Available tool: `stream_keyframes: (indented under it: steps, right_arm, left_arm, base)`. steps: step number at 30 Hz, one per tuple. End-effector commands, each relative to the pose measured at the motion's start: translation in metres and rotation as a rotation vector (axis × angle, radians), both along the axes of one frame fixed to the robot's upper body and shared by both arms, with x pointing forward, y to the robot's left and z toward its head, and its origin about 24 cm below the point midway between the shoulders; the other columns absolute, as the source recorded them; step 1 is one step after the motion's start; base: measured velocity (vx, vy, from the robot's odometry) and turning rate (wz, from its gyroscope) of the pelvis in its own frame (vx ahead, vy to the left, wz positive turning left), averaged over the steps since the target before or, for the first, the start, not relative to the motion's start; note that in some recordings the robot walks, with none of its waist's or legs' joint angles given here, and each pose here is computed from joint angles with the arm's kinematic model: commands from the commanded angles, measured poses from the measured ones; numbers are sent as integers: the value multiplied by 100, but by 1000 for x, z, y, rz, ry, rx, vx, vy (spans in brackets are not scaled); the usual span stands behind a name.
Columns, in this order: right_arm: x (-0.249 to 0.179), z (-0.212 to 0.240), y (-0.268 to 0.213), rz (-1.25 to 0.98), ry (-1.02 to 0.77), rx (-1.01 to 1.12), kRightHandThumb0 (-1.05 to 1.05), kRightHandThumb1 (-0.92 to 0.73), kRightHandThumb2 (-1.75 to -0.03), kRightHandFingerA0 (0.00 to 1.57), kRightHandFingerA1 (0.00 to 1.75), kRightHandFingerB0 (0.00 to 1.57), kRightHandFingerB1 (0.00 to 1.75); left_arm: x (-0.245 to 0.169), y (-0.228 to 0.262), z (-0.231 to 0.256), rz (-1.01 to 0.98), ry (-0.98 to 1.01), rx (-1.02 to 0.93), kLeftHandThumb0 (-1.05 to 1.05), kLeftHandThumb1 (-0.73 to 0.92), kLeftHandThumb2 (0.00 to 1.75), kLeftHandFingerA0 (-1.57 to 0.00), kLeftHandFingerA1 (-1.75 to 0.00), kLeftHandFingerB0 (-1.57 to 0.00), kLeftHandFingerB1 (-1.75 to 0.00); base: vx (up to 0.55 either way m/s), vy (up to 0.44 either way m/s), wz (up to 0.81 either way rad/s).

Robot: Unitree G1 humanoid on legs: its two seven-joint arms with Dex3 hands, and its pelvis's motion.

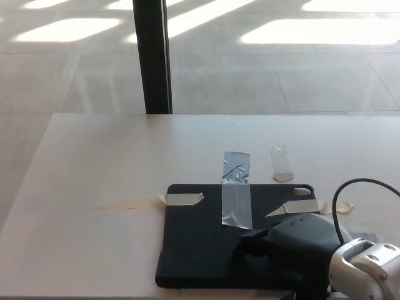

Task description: The robot uses its right hand to open a folded tablet cover kept in the middle of the desk

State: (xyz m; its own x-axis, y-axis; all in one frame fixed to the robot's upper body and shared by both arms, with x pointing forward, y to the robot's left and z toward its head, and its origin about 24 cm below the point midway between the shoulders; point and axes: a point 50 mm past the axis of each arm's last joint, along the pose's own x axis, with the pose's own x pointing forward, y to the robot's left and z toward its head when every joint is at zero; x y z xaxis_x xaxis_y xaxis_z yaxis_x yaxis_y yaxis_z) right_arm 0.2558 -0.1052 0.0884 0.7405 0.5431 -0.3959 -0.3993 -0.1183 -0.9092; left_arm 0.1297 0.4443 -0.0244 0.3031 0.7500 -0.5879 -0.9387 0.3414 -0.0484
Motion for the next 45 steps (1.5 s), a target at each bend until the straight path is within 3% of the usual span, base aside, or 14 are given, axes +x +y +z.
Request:
stream_keyframes:
  steps: [1,14,15,16,17,19,20,21,23,24,33,35,44,45]
  right_arm:
    - [-51,-31,-14,-68,161,-89,-67,-58,-58,45,54,30,35]
    - [-87,-30,-17,-193,277,132,-66,-57,-57,43,50,28,34]
    - [-90,-31,-18,-219,284,168,-78,-49,-81,49,66,25,43]
    - [-92,-35,-21,-250,310,201,-65,-55,-57,65,95,31,34]
    - [-93,-37,-22,-268,325,208,-69,-45,-80,68,95,23,44]
    - [-96,-39,-23,-286,343,215,-70,-46,-82,67,90,22,44]
    - [-97,-41,-25,-300,369,221,-68,-59,-58,44,56,29,33]
    - [-99,-44,-26,-334,384,269,-64,-44,-87,36,57,18,44]
    - [-101,-48,-29,-375,416,325,-68,-46,-87,33,55,19,45]
    - [-102,-51,-31,-401,435,353,-72,-54,-61,36,45,29,36]
    - [-107,-56,-41,-654,709,670,-71,-54,-61,33,48,28,36]
    - [-103,-53,-46,-666,726,744,-64,-57,-57,41,51,30,36]
    - [-47,46,-108,-673,344,1065,-57,-61,-58,43,46,31,34]
    - [-39,69,-131,-701,202,1118,-57,-50,-83,52,57,32,48]
  left_arm:
    - [-3,10,11,11,-32,22,-47,41,58,-90,-91,-71,-76]
    - [-2,11,12,6,-38,26,-52,28,80,-86,-90,-72,-79]
    - [-2,11,12,9,-43,23,-52,28,80,-86,-90,-72,-79]
    - [-2,11,12,4,-36,22,-48,43,57,-89,-89,-75,-77]
    - [-2,11,11,3,-35,25,-53,28,80,-86,-89,-72,-80]
    - [-2,11,12,8,-38,22,-47,42,58,-86,-88,-78,-80]
    - [-4,11,11,16,-41,17,-47,42,57,-84,-88,-77,-80]
    - [-4,11,11,9,-37,23,-53,28,80,-86,-91,-77,-82]
    - [-4,10,10,4,-26,26,-47,40,58,-91,-90,-80,-80]
    - [-4,10,10,6,-23,26,-47,40,58,-91,-90,-75,-78]
    - [-4,10,10,6,-26,23,-51,28,79,-86,-90,-73,-80]
    - [-4,10,10,-2,-18,30,-47,41,57,-92,-91,-76,-78]
    - [-10,11,8,-3,-3,30,-48,42,57,-92,-91,-72,-77]
    - [-12,11,8,-3,3,33,-48,42,57,-95,-91,-73,-77]
  base:
    - [0,0,0]
    - [0,0,0]
    - [0,0,0]
    - [0,0,0]
    - [0,0,0]
    - [0,0,0]
    - [0,0,0]
    - [0,0,0]
    - [0,0,0]
    - [0,0,0]
    - [0,0,0]
    - [0,0,0]
    - [0,0,0]
    - [0,0,0]
